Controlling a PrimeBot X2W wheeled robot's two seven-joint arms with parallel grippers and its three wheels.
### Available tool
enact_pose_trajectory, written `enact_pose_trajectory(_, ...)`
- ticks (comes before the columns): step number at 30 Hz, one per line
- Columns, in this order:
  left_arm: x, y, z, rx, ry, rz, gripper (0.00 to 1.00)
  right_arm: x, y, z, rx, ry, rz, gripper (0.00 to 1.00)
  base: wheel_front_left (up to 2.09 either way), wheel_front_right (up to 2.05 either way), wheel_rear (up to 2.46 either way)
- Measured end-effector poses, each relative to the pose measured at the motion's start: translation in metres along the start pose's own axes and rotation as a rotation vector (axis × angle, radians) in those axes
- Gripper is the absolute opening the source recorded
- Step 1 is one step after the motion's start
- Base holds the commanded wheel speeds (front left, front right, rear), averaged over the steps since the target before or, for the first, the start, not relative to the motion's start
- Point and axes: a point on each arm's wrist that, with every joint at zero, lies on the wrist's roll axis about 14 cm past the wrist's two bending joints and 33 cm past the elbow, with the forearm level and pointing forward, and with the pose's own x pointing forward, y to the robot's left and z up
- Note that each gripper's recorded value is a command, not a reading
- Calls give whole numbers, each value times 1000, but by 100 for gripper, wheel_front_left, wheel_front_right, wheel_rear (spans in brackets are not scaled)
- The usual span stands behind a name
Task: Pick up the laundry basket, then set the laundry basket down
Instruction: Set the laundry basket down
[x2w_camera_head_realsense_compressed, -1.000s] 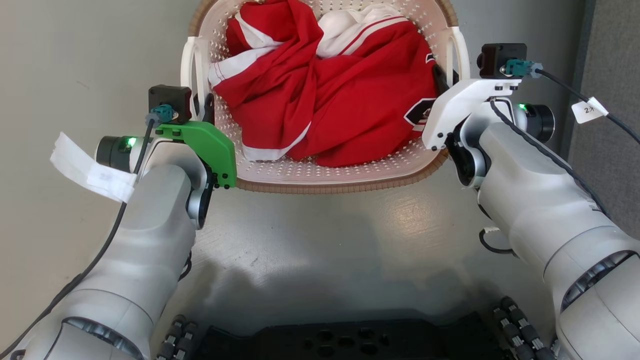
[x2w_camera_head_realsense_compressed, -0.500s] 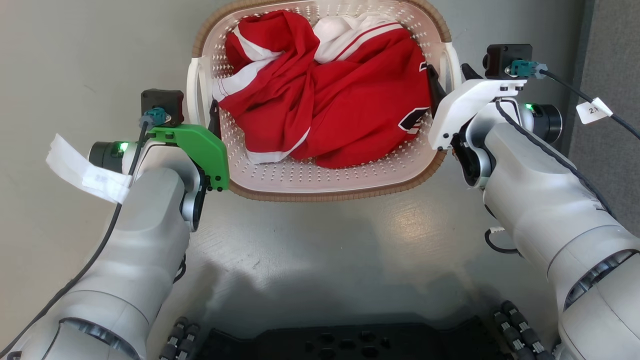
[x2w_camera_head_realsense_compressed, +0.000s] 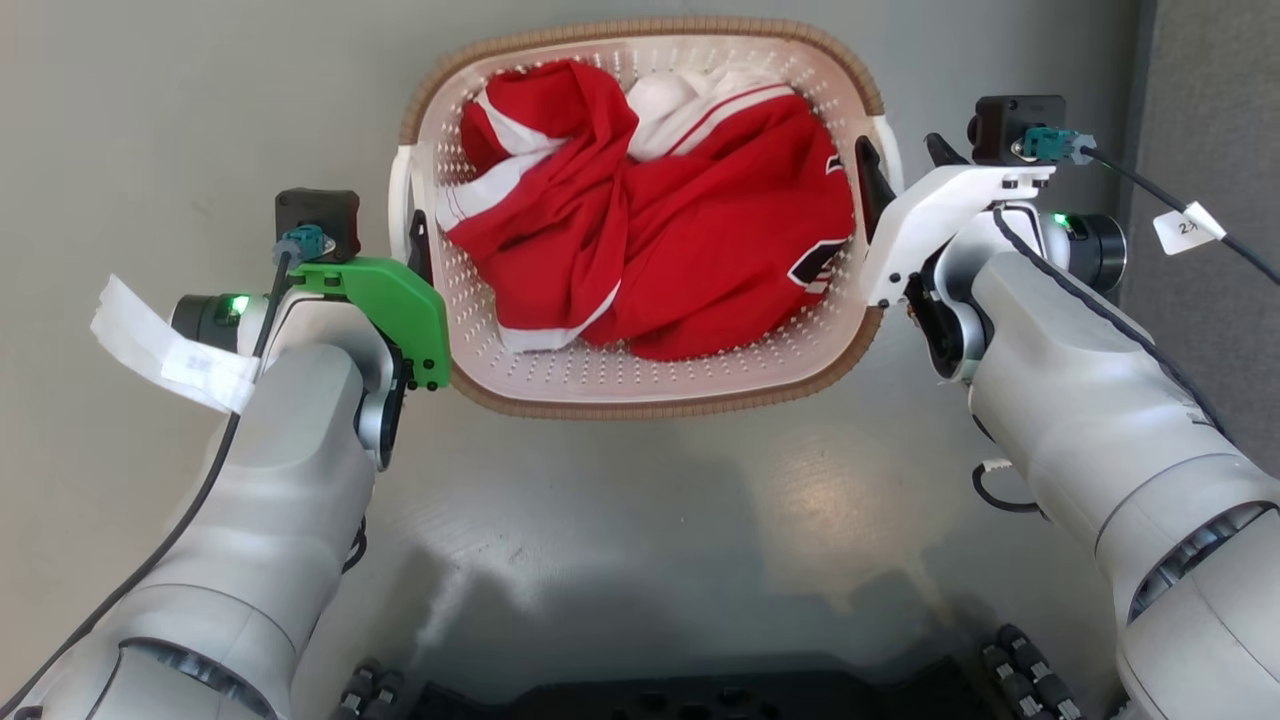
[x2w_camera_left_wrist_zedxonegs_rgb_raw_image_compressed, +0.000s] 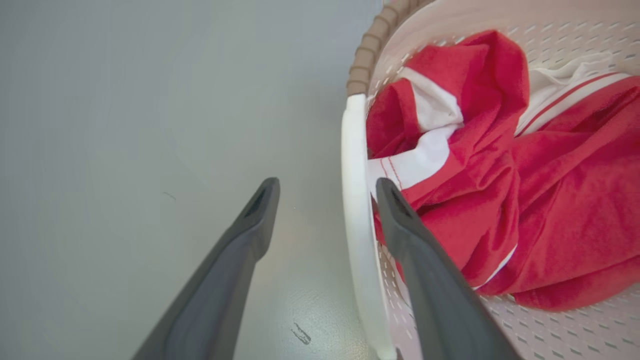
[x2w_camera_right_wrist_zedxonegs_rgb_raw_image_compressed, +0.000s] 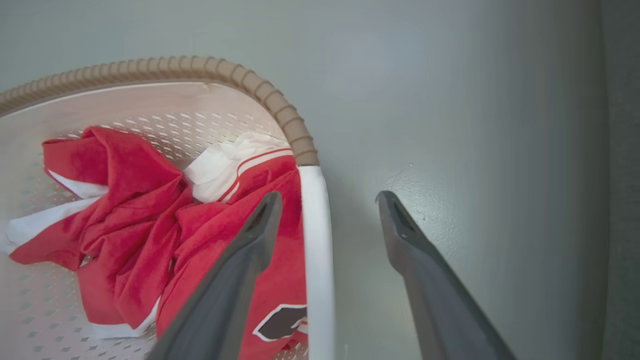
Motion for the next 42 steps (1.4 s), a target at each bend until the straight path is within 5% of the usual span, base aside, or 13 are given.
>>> enact_pose_trajectory(16, -36, -6, 41, 6, -109, 9, 100, -38, 9, 53, -3, -133, 10, 100, 0, 0, 0)
enact_pose_trajectory(28, -85, -3, 123, -40, -369, 13, 100, -88, 37, 140, -56, -385, 89, 100, 0, 0, 0)
enact_pose_trajectory(42, -160, -13, 178, -10, -636, -8, 100, -158, 57, 174, -61, -592, 126, 100, 0, 0, 0)
